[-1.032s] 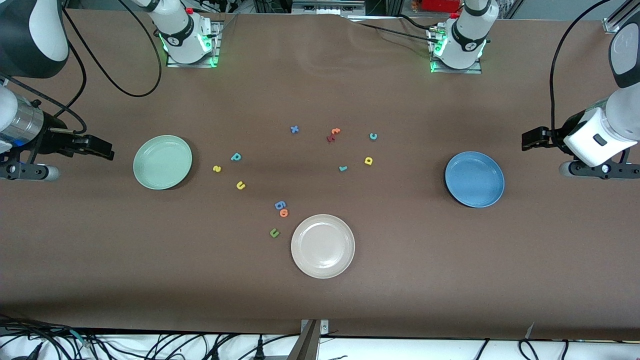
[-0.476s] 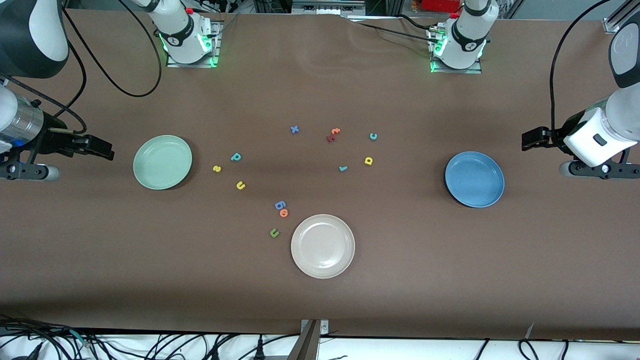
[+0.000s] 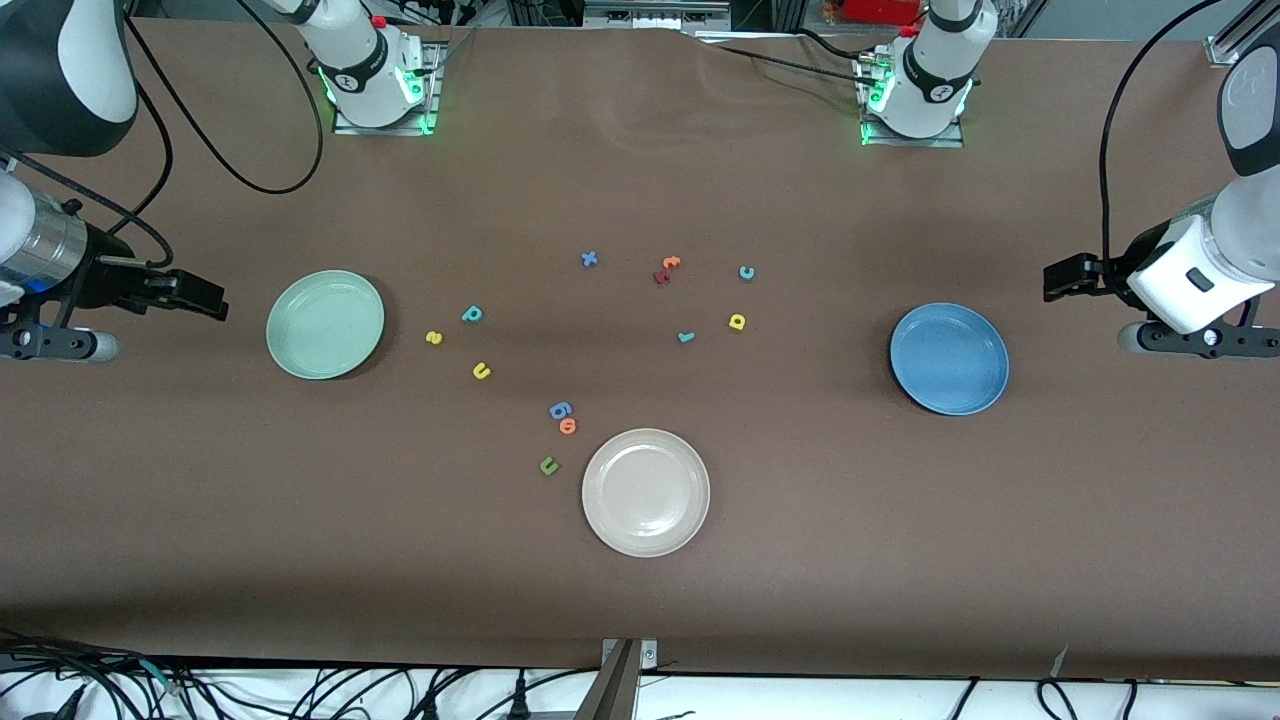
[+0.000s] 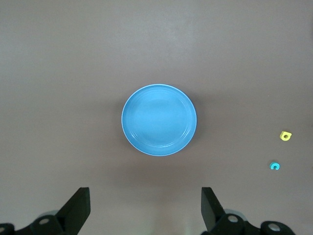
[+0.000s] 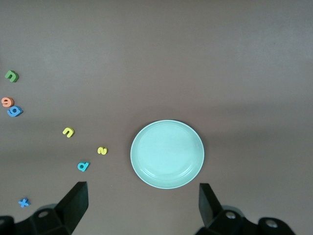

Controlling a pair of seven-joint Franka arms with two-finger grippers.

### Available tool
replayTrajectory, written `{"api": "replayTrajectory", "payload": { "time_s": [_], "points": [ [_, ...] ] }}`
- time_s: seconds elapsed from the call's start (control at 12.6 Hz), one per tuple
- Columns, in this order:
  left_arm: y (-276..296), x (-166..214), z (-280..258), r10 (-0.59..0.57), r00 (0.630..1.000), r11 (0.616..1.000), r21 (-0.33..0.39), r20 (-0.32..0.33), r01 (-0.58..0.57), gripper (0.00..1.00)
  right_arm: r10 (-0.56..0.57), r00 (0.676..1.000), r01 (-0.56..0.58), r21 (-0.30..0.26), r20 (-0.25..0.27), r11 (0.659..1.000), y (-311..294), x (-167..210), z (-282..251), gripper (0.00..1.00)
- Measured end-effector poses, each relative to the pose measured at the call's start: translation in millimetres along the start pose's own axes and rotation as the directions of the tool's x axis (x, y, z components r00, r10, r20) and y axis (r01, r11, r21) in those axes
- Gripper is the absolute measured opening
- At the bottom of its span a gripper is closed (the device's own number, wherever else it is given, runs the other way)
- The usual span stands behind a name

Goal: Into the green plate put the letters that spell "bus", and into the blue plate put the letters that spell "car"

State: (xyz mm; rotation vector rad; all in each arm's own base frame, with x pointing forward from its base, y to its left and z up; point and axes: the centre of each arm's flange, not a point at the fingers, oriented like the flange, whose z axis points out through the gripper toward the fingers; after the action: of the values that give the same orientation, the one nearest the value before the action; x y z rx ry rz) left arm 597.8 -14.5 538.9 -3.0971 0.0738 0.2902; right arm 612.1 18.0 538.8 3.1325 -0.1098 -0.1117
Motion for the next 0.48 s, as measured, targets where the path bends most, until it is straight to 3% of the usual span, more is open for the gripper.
{"api": "replayTrajectory", "payload": {
  "time_s": [0.48],
  "points": [
    [0.0, 0.1, 0.2, 0.0, 1.0, 1.0, 0.0, 0.0, 0.0, 1.0, 0.015, 1.0, -0.015, 0.0, 0.0, 1.0, 8.7, 0.8, -0.1, 1.0]
  ]
}}
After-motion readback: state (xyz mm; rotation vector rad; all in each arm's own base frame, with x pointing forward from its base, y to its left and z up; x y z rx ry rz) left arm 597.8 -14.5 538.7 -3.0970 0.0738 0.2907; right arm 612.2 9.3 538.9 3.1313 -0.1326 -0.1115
